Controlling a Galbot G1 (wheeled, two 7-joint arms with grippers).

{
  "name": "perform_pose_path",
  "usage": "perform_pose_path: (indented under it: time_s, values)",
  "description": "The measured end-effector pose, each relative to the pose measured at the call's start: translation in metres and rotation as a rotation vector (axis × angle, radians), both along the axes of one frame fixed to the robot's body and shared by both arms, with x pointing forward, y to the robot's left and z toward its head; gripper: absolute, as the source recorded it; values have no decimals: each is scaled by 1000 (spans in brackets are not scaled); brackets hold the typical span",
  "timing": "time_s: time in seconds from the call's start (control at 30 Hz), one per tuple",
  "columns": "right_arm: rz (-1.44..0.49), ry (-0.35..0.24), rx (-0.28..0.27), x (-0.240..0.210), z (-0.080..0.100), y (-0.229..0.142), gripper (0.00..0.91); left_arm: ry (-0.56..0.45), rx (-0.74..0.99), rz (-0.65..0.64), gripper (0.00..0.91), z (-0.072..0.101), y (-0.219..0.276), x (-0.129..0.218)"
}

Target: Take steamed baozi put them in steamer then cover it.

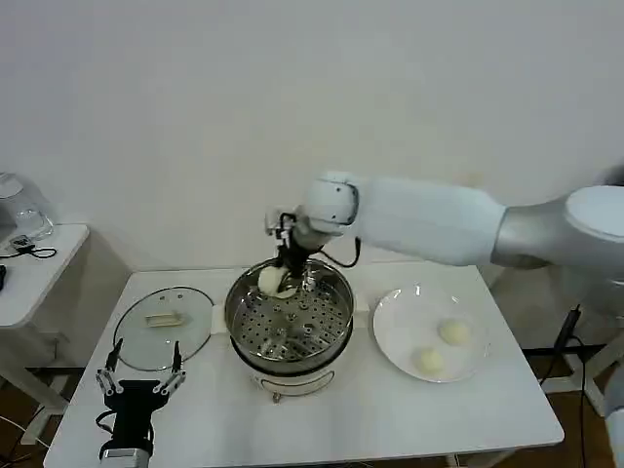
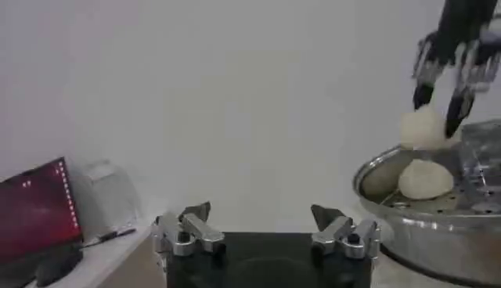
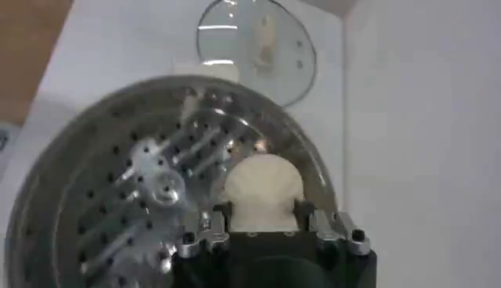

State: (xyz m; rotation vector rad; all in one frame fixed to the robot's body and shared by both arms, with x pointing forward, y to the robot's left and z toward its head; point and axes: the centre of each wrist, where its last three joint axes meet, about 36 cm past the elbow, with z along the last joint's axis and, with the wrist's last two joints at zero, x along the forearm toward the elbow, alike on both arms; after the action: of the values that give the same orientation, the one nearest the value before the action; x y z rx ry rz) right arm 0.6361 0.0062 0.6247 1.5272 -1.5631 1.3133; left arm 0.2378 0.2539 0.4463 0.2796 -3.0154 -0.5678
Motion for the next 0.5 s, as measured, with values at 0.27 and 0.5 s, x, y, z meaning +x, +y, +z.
perform_pose_path:
  time_s: [0.27,0.5]
  values:
    - [-13,36,-18,-2,-26,21,564,-4,3,-3,907,2,0,0]
    - [-15,43,-29,-3,-43,33,705,-9,0,-6,907,2,-1,1]
